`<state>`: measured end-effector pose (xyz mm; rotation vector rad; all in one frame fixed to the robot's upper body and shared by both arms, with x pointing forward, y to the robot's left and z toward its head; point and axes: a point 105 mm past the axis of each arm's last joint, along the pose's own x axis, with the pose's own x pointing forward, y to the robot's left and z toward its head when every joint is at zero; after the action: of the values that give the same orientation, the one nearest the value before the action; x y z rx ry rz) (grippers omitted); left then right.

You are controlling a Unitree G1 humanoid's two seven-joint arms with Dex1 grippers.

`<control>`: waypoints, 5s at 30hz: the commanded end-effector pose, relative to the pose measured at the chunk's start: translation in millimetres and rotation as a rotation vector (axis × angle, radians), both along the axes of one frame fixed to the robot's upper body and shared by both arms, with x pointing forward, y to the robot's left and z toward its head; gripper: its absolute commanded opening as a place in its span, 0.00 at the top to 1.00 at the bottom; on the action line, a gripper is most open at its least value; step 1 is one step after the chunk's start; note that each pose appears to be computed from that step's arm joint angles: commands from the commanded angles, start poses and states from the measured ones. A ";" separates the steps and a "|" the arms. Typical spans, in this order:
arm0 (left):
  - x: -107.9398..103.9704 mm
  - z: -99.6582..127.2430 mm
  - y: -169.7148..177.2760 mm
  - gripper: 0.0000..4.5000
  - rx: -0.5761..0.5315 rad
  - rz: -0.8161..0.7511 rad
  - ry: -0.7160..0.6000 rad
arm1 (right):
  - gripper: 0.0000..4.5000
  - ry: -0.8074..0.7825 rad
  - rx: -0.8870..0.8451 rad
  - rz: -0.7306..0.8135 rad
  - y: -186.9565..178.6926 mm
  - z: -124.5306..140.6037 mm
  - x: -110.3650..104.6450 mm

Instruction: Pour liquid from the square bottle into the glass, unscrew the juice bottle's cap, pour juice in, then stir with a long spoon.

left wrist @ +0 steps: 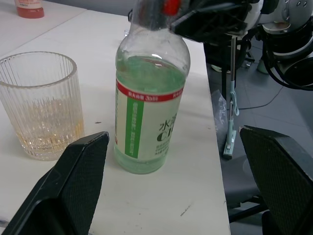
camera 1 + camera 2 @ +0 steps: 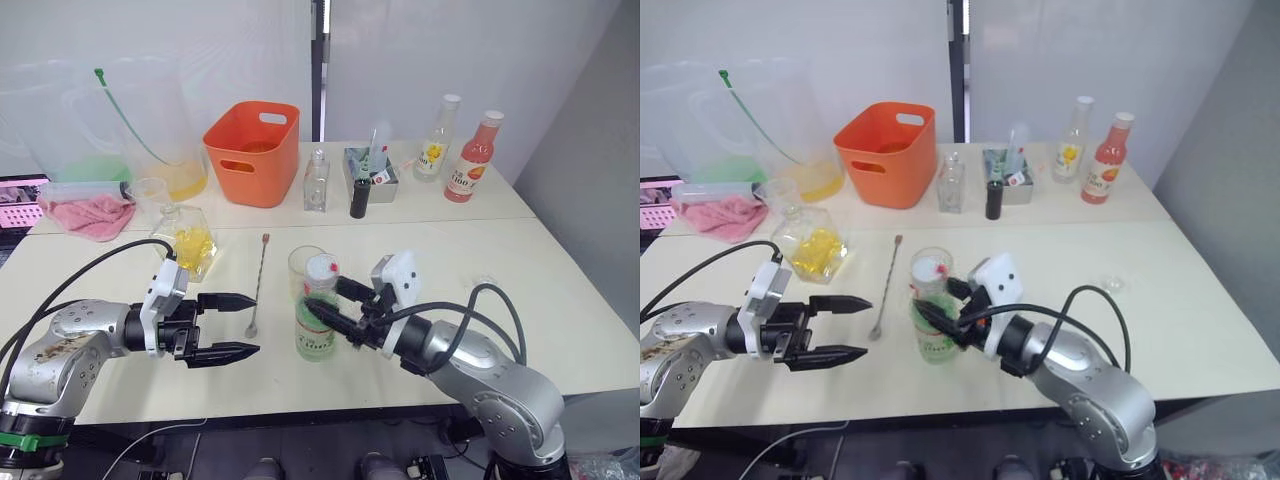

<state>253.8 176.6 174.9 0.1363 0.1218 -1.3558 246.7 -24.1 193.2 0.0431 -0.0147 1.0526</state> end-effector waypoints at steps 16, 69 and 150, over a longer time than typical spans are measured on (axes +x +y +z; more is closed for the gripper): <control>-18.4 1.7 10.2 0.00 0.029 0.141 -0.081 | 0.00 -0.285 -0.248 0.547 -51.1 26.8 39.3; -4.5 7.6 1.7 0.00 -0.026 0.144 -0.120 | 0.68 -0.182 -0.028 0.276 10.5 45.6 17.0; 26.0 35.4 -96.9 0.69 -0.085 -0.201 -0.157 | 0.00 -0.146 -0.109 0.154 -42.1 60.4 5.0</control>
<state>281.5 81.1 206.9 0.1602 -0.0625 -1.5472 249.0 -70.5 253.6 -0.1259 -0.0982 1.2239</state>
